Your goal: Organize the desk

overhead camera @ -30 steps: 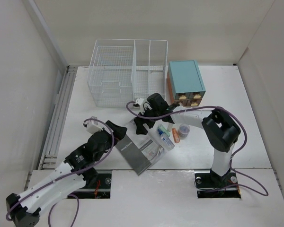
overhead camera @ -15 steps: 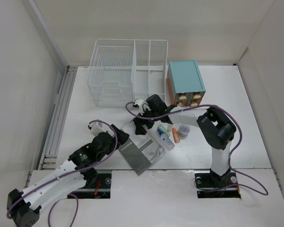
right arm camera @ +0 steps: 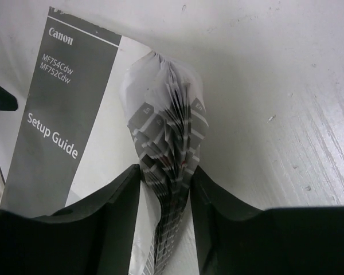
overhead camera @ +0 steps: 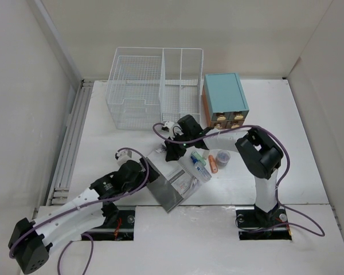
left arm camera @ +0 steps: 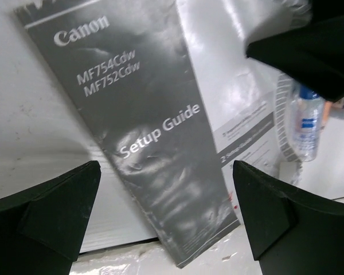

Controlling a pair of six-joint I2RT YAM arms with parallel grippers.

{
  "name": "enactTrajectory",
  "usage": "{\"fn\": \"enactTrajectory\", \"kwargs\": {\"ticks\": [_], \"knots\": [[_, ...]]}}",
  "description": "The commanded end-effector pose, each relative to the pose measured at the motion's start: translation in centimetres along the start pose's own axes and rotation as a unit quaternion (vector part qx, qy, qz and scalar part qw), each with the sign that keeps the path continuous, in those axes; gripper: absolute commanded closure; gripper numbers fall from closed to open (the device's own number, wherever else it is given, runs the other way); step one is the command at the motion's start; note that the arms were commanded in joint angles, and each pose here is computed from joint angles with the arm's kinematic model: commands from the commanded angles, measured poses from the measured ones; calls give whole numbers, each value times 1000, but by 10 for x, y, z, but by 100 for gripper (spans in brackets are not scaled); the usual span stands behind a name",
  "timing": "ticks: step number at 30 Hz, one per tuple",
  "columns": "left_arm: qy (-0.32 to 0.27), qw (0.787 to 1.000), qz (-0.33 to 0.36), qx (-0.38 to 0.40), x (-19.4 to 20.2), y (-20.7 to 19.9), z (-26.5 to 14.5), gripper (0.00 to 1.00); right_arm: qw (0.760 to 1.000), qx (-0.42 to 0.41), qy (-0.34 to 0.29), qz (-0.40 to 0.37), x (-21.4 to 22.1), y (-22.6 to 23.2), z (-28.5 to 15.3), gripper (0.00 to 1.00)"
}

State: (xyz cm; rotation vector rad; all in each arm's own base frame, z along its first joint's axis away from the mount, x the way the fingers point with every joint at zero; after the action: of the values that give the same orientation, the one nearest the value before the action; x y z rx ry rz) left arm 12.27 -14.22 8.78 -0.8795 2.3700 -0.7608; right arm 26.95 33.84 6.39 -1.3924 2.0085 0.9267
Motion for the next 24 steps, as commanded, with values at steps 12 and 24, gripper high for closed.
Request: {"fn": "enactTrajectory", "kwargs": {"ticks": [12,24], "knots": [[61,995,51,-55,19,12,13,0,999,-50,-8,10,-3,7,0,78],[55,996,51,-55,19,11,10,0,993,-101,-64,8,-33,10,-39,100]]}}
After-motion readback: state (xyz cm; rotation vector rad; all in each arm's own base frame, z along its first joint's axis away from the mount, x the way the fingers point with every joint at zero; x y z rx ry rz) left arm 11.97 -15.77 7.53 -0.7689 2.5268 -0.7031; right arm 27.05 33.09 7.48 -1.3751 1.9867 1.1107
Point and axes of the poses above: each gripper's point midway between its finger pads, its own z axis out along the fingers, its own y axis along the line the jaws close on, x = y × z, the point moved 5 cm from there along -z, back along the fingers, and after that the axes turned 13 degrees about -z, right-handed, at the moved point
